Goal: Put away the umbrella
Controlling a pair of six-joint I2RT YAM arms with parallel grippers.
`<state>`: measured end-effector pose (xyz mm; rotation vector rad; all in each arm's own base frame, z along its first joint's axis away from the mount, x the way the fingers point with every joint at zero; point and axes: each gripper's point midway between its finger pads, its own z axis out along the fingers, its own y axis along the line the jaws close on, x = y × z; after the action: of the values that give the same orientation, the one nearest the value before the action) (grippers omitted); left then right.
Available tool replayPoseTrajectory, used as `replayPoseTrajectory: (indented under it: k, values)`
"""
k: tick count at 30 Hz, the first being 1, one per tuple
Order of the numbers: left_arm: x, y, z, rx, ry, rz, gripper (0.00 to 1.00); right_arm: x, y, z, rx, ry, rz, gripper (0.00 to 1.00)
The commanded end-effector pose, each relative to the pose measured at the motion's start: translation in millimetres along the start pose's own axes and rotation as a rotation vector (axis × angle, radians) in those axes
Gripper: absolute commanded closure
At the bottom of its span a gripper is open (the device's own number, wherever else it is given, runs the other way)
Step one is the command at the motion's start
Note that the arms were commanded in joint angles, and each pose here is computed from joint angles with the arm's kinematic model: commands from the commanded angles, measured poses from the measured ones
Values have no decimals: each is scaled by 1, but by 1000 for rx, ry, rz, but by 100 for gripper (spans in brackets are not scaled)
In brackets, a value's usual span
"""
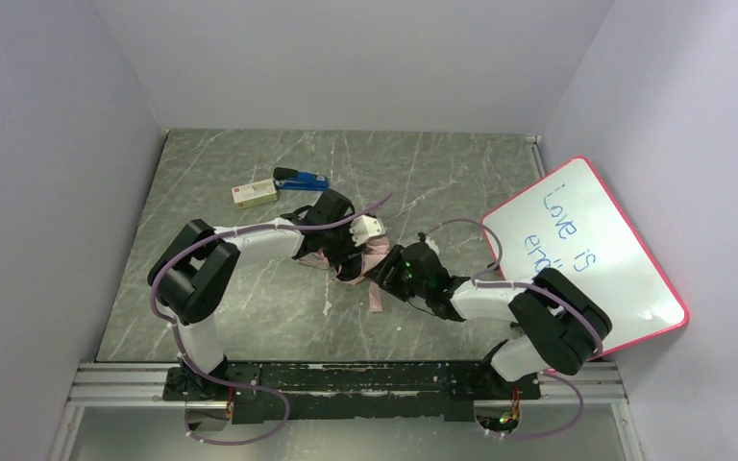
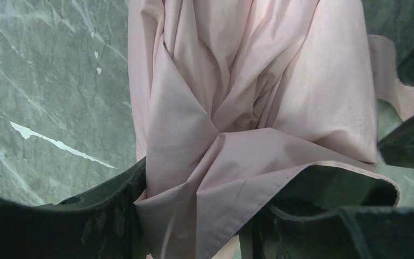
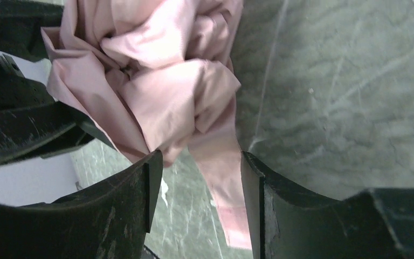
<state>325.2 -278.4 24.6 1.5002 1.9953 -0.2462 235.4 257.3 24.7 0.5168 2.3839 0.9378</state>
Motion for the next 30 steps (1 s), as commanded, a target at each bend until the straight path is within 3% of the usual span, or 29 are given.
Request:
replayPoseTrajectory:
  k: [1, 17, 22, 30]
  values:
    - [71, -12, 11, 9, 248, 4, 95, 16, -89, -1, 332, 39, -96, 40]
    - [72, -12, 12, 11, 254, 4, 95, -9, -77, 14, 282, -16, -350, 46]
    - [73, -12, 13, 11, 257, 4, 95, 18, -67, 11, 181, 105, -308, 47]
    - [73, -12, 13, 9, 259, 4, 95, 51, -82, -5, 176, 219, -153, 49]
